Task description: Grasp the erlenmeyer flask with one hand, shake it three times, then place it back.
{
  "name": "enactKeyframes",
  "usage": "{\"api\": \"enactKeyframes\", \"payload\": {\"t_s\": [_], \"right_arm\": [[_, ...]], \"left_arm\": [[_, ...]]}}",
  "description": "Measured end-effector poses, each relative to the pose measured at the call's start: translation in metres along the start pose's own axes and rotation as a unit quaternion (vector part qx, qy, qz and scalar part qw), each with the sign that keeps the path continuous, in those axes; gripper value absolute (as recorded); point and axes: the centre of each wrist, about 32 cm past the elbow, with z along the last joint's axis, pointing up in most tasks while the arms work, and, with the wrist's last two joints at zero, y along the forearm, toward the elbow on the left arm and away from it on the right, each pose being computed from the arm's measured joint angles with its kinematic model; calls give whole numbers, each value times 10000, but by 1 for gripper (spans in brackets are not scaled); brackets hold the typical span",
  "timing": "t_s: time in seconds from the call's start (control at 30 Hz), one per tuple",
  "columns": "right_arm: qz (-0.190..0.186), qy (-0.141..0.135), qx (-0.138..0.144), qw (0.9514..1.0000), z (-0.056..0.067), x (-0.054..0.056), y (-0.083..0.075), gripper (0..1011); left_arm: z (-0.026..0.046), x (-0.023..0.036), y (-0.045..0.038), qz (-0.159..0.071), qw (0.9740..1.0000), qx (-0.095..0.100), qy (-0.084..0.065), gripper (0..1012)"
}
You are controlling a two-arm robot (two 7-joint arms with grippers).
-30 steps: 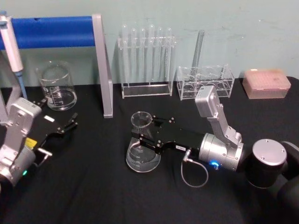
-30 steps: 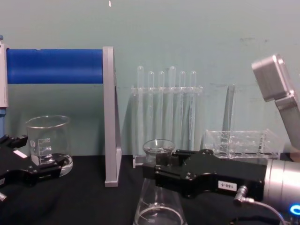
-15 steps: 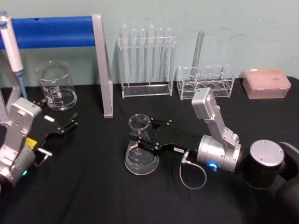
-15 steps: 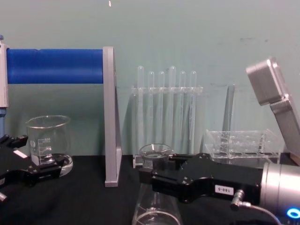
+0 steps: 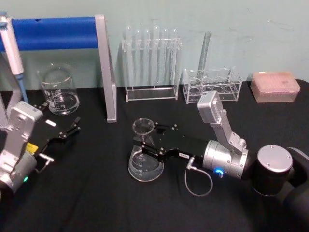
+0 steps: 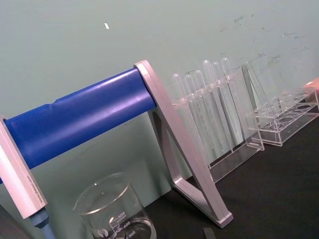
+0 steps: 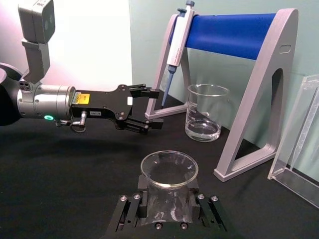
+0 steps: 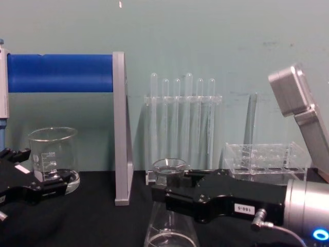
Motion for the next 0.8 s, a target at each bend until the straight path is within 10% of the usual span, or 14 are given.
{"api": "enactKeyframes", "payload": {"t_s": [0.8], "right_arm": [[-48, 46, -36, 10000, 3, 8, -5, 449]], "left_arm": [[0, 0, 0, 0, 10000, 0, 0, 1001]]}}
